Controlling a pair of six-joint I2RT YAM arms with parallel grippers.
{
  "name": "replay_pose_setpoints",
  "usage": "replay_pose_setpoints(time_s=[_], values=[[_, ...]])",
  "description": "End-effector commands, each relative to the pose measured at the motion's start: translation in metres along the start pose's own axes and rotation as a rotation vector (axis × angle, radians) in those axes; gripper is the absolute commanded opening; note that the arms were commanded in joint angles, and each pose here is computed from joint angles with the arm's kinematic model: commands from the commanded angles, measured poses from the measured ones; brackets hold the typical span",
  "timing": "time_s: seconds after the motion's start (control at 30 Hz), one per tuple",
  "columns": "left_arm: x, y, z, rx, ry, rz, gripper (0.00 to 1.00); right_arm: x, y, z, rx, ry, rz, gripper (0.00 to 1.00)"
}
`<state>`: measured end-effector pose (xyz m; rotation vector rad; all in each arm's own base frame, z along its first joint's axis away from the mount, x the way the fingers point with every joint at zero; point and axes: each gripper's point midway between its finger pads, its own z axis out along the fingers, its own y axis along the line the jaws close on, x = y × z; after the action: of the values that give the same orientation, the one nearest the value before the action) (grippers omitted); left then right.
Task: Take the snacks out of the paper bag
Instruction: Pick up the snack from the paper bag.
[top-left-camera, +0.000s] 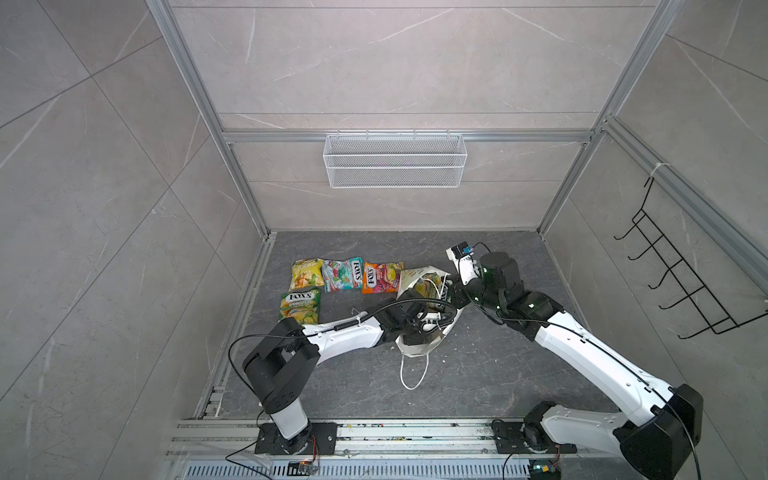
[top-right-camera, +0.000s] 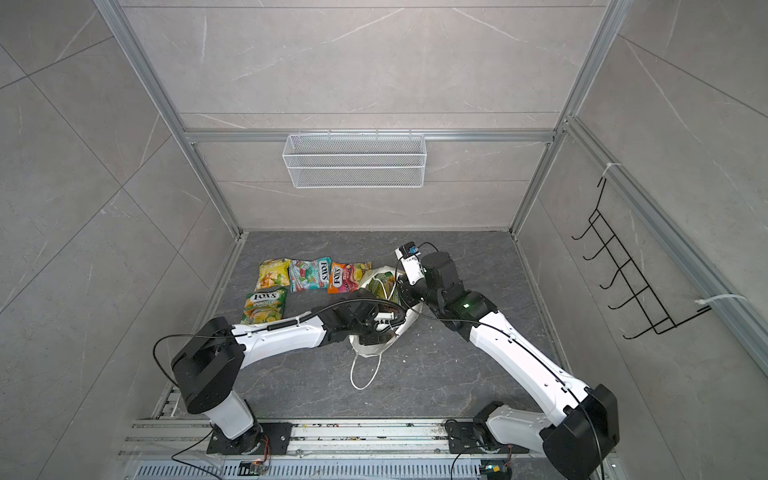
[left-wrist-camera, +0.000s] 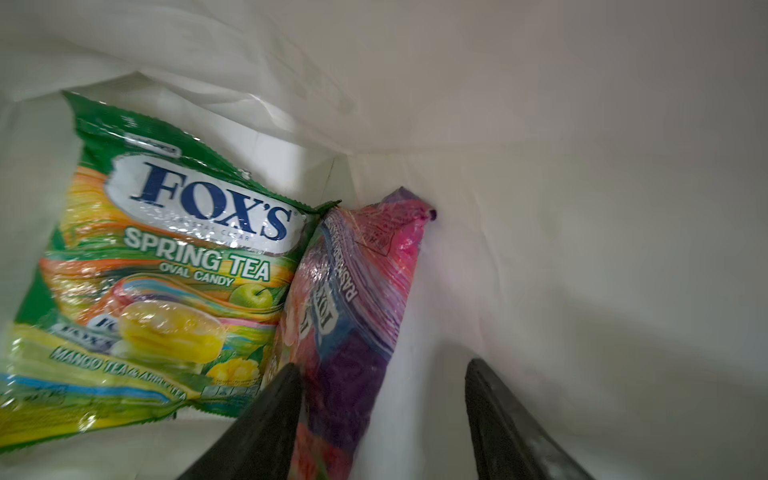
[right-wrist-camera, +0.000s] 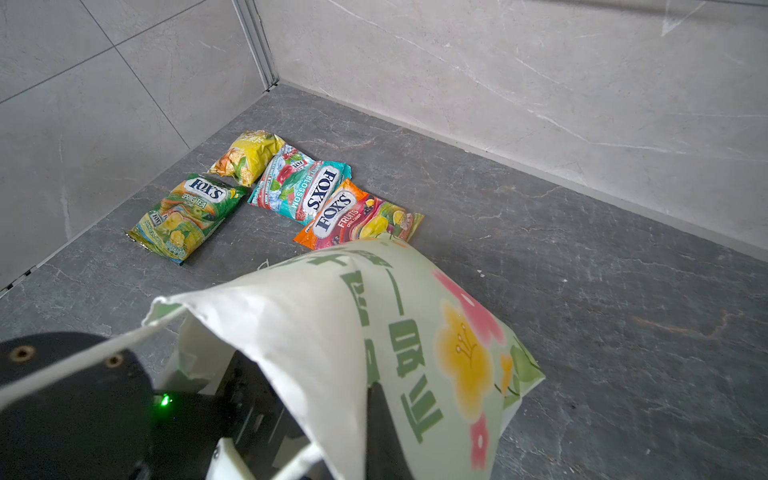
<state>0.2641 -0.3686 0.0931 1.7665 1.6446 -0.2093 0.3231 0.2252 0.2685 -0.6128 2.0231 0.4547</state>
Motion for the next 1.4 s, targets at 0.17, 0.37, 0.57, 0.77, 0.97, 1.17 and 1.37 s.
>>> replay_pose_setpoints(time_s=[0.17,0.37,0.57,0.77,0.97,1.17,1.37], values=[[-0.001,0.018,0.016,-0.059,-0.003,0.021,0.48,-0.023,0.007,-0.014,-0.027,-0.105,-0.026,0.0],[-0.007,0.027,0.01,-0.093,-0.006,0.018,0.27,-0.021,0.003,-0.014,-0.007,-0.104,-0.027,0.0],[-0.012,0.03,0.0,-0.115,-0.032,0.009,0.19,-0.018,0.001,-0.01,0.006,-0.09,-0.03,0.0],[-0.015,0.033,-0.009,-0.137,-0.044,-0.002,0.13,-0.019,0.0,-0.004,0.008,-0.086,-0.035,0.0],[-0.022,0.036,-0.023,-0.154,-0.072,-0.003,0.09,-0.019,-0.003,-0.002,0.022,-0.083,-0.04,0.0],[-0.027,0.038,-0.035,-0.165,-0.09,-0.006,0.07,-0.015,-0.007,0.0,0.037,-0.075,-0.037,0.0],[-0.033,0.039,-0.046,-0.179,-0.103,-0.002,0.0,-0.014,-0.011,0.003,0.049,-0.071,-0.031,0.0]])
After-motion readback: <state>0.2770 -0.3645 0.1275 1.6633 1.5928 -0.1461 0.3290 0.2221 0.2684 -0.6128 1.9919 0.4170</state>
